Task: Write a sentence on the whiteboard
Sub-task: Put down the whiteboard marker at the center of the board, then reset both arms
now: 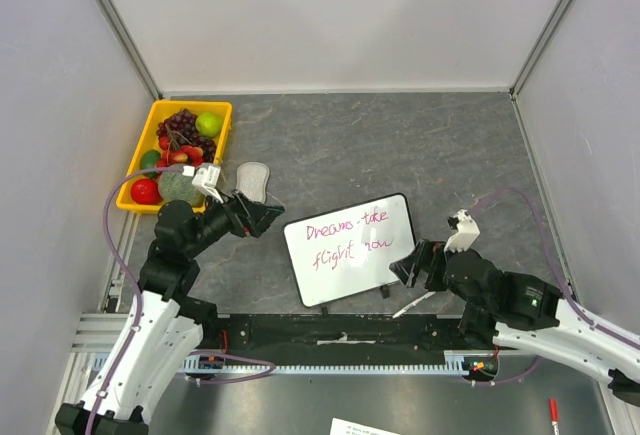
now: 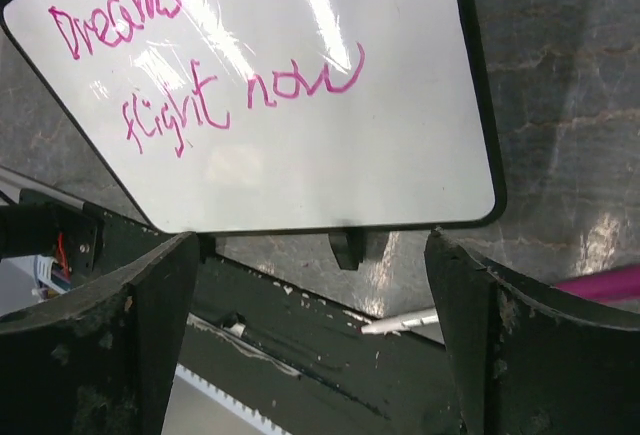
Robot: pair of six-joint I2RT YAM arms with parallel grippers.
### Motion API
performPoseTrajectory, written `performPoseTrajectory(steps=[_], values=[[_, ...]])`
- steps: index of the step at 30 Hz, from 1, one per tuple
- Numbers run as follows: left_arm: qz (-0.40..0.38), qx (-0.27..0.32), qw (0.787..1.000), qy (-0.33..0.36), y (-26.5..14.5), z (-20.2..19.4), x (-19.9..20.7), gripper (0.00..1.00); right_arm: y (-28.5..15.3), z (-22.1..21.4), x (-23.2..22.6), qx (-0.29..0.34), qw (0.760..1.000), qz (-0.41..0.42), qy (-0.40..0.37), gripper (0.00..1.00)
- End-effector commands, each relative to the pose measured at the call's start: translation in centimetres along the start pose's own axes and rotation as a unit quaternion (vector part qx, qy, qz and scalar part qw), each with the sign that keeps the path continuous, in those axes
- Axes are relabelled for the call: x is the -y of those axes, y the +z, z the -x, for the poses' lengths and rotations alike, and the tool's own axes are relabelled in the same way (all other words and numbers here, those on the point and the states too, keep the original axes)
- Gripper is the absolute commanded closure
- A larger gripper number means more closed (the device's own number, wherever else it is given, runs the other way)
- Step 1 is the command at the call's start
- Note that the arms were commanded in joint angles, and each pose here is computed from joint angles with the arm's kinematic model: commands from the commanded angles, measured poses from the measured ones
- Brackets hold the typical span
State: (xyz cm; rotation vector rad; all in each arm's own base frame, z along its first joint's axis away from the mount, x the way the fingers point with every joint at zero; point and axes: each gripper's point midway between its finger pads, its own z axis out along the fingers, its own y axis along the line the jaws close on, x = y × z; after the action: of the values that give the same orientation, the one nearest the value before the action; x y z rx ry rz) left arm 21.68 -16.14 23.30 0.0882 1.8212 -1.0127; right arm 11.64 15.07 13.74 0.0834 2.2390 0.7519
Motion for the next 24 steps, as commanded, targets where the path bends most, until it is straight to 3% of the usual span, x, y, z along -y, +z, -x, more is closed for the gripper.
performPoseTrajectory(steps=[1,9,14,19,24], values=[[-0.012,0.006,1.000,-0.007,0.0,1.4,1.2,0.03,0.7,3.3,-2.1,0.061,0.998,0.009,-0.020,0.02],[0.039,-0.003,0.999,-0.015,0.5,1.1,-0.8,0.02,1.6,7.9,-1.2,0.154,0.978,-0.070,-0.123,0.02],[0.077,-0.014,0.997,-0.017,0.7,0.9,-2.2,0.02,1.1,11.3,-0.2,0.234,0.951,-0.126,-0.160,0.02],[0.133,0.003,0.991,-0.006,0.5,1.7,-4.3,0.02,0.2,13.6,-0.6,0.285,0.921,-0.129,-0.232,0.02],[0.178,0.017,0.984,0.011,0.6,2.5,-6.1,0.03,0.7,15.1,0.7,0.317,0.898,-0.181,-0.245,0.02]])
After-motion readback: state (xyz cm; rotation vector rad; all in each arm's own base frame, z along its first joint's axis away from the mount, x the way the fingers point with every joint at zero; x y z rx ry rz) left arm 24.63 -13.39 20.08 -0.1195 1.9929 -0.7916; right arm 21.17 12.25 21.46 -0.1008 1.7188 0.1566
